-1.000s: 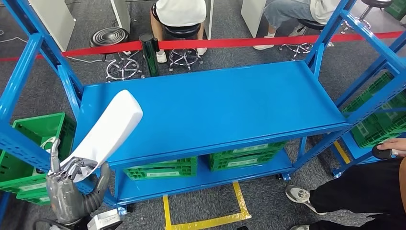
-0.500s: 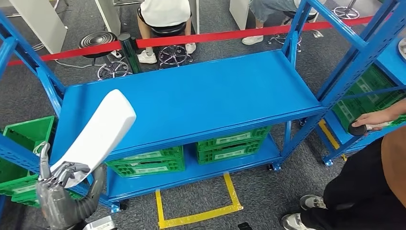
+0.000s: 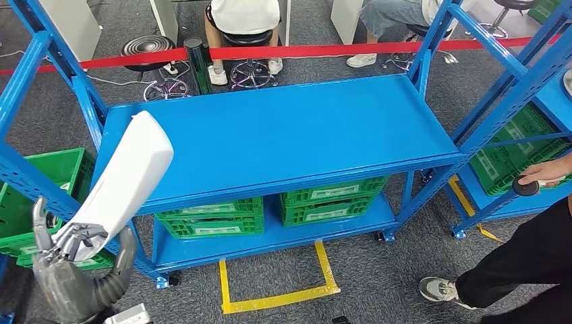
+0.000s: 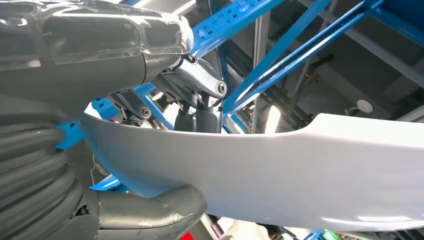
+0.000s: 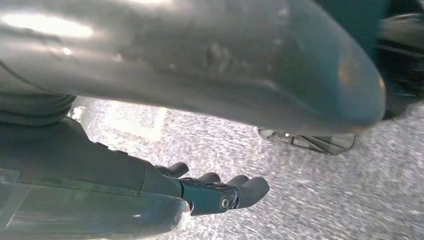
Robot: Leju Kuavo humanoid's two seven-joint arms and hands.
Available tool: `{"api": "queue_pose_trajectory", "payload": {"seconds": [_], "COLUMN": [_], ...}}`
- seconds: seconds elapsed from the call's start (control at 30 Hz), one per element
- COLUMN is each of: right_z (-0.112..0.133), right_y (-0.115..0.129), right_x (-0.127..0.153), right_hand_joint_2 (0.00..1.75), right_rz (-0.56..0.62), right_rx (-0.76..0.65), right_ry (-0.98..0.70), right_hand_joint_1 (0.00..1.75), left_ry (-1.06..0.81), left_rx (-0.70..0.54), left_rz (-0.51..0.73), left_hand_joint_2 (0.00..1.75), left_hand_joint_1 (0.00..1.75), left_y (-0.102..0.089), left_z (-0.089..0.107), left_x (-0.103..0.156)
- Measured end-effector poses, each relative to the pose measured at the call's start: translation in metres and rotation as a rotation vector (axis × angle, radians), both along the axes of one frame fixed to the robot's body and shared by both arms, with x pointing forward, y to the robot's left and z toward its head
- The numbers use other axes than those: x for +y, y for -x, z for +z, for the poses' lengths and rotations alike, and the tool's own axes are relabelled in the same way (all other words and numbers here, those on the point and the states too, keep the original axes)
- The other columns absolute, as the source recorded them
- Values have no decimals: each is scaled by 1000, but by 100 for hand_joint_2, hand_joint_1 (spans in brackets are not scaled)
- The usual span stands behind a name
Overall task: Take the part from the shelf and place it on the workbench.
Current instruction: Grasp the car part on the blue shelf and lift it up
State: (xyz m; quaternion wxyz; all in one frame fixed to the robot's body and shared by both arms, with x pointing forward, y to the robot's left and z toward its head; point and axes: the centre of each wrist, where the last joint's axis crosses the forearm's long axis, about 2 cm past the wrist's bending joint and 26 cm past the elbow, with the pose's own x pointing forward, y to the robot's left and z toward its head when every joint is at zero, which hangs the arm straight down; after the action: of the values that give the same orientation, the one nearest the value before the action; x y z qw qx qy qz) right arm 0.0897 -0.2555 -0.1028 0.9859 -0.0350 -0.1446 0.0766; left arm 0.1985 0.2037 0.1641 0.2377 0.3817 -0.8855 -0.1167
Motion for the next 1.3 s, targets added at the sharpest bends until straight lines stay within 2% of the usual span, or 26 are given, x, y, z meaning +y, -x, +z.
{"api": "queue_pose_trajectory", "payload": {"seconds": [0.33,0.6,0.97,1.3], "right_z": [-3,-3,-1,0], "right_y": [13,16,2,-1], "right_x": [-2,-4,-4,0], "right_hand_joint_2": [0,0,0,0], "right_rz": [3,-19,-129,-181], "right_rx": [47,49,-27,-29], "right_ry": [13,25,13,-4], "right_hand_joint_1": [0,0,0,0], "left_ry": [8,12,30,-3], "left_rx": [-9,-27,-75,-83], "left_rz": [57,49,13,-27], "left_hand_joint_2": [175,175,175,175], "left_hand_joint_1": [175,175,175,175], "left_y": [4,3,-12,-16], "left_z": [15,17,35,40], "left_x": [7,9,2,-2]}}
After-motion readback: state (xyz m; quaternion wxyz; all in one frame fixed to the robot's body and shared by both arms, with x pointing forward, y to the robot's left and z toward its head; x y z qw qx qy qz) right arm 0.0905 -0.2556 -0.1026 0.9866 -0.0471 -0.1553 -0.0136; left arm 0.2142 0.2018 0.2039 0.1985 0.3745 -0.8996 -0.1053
